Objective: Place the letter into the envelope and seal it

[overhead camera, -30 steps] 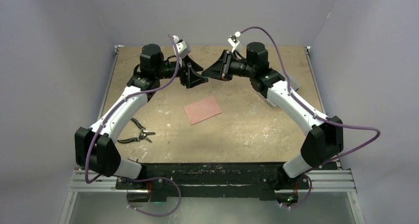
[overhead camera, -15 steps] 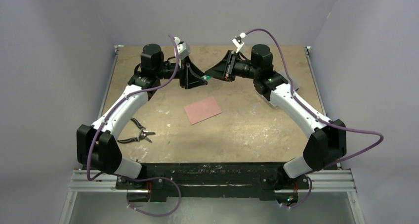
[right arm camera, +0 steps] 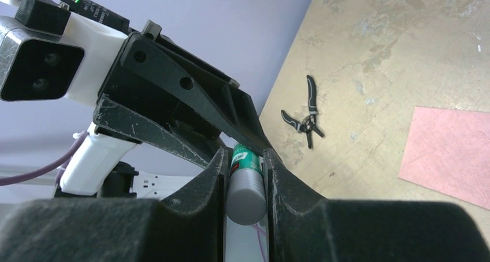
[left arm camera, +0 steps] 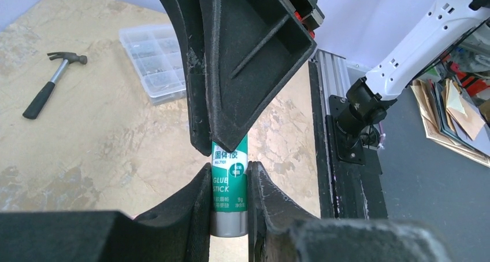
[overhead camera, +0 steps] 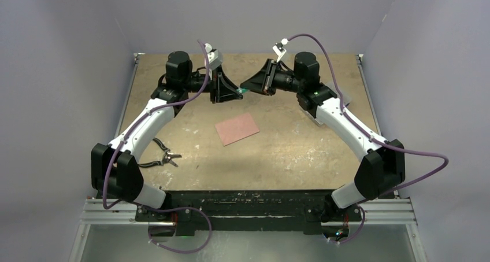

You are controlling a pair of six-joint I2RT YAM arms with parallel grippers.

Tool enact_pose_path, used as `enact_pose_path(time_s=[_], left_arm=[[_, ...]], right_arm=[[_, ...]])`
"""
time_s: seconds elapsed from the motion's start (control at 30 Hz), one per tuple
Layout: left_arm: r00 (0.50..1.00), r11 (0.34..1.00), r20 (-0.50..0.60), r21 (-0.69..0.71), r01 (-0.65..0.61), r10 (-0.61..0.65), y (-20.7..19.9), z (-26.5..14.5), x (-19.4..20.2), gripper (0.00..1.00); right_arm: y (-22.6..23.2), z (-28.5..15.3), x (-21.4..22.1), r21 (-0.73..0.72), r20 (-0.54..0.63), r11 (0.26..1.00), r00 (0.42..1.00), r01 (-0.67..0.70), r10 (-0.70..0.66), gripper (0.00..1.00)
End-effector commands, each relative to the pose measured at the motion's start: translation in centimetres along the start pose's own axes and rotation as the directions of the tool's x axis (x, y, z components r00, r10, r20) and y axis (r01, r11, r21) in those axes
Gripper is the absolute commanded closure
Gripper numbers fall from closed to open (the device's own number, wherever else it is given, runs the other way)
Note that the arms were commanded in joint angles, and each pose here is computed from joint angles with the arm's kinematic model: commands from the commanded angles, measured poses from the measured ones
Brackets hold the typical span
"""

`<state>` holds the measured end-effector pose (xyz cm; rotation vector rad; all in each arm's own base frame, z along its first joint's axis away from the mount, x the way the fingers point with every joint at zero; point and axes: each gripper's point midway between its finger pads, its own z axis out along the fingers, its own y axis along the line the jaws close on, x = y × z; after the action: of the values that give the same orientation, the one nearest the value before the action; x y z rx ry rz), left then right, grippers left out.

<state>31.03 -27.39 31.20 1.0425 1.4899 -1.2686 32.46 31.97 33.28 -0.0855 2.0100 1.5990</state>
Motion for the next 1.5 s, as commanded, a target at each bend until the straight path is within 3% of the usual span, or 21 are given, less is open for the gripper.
enact_pose_path(time_s=[0.0, 0.07, 0.13, 0.2, 0.3, 0.57, 0.87, 1.03, 1.27, 1.47], left_arm=[[0.998, 0.998, 0.006, -0.02, -0.064, 0.065, 0.9, -0.4, -0.7, 1.0], [0.997, 0.997, 0.001, -0.024, -0.08, 0.08, 1.0, -0.4, -0.8, 1.0], [0.996, 0.995, -0.001, -0.029, -0.094, 0.094, 1.1, -0.5, -0.8, 1.0], [0.996, 0.996, -0.013, -0.035, -0.083, 0.083, 1.1, -0.6, -0.6, 1.0], [0.994, 0.994, -0.026, -0.034, -0.106, 0.105, 1.2, -0.6, -0.4, 1.0], [0.993, 0.994, -0.033, -0.02, -0.111, 0.11, 1.0, -0.7, -0.2, 1.0], [0.991, 0.991, -0.02, 0.004, -0.134, 0.134, 0.7, -0.6, -0.6, 1.0], [0.99, 0.99, -0.017, 0.019, -0.137, 0.138, 0.6, -0.5, -0.7, 1.0], [0.985, 0.985, 0.018, 0.011, -0.174, 0.173, 0.9, -0.2, -2.0, 1.0], [0.969, 0.972, 0.077, -0.012, -0.236, 0.237, 2.2, 0.4, -4.9, 1.0]], right_arm=[[2.4, -0.9, -0.3, -0.04, -0.008, 0.998, 0.999, 0.051, -0.051, 0.64], [1.9, -1.0, -0.4, -0.011, -0.004, 0.999, 0.999, 0.049, -0.049, 0.41], [1.5, -1.4, -0.7, 0.013, 0.013, 0.999, 0.999, 0.047, -0.047, 0.28], [0.8, -2.0, -0.8, 0.029, 0.027, 0.999, 0.999, 0.036, -0.037, 0.22], [0.7, -2.9, -1.0, 0.027, 0.041, 0.999, 0.998, 0.035, -0.037, 0.22], [-0.3, -3.0, -1.0, 0.05, 0.003, 0.998, 0.999, 0.039, -0.039, 0.49], [-0.5, -2.2, -1.2, 0.036, -0.045, 0.997, 0.997, 0.072, -0.07, 0.52], [-0.8, -1.9, -1.0, 0.027, -0.063, 0.997, 0.996, 0.071, -0.07, 0.62], [-0.9, -1.2, -0.5, -0.014, -0.091, 0.998, 0.994, 0.059, -0.06, 1.0], [-2.5, -0.4, 2.9, -0.014, -0.186, 0.999, 0.982, 0.033, -0.035, 1.0]])
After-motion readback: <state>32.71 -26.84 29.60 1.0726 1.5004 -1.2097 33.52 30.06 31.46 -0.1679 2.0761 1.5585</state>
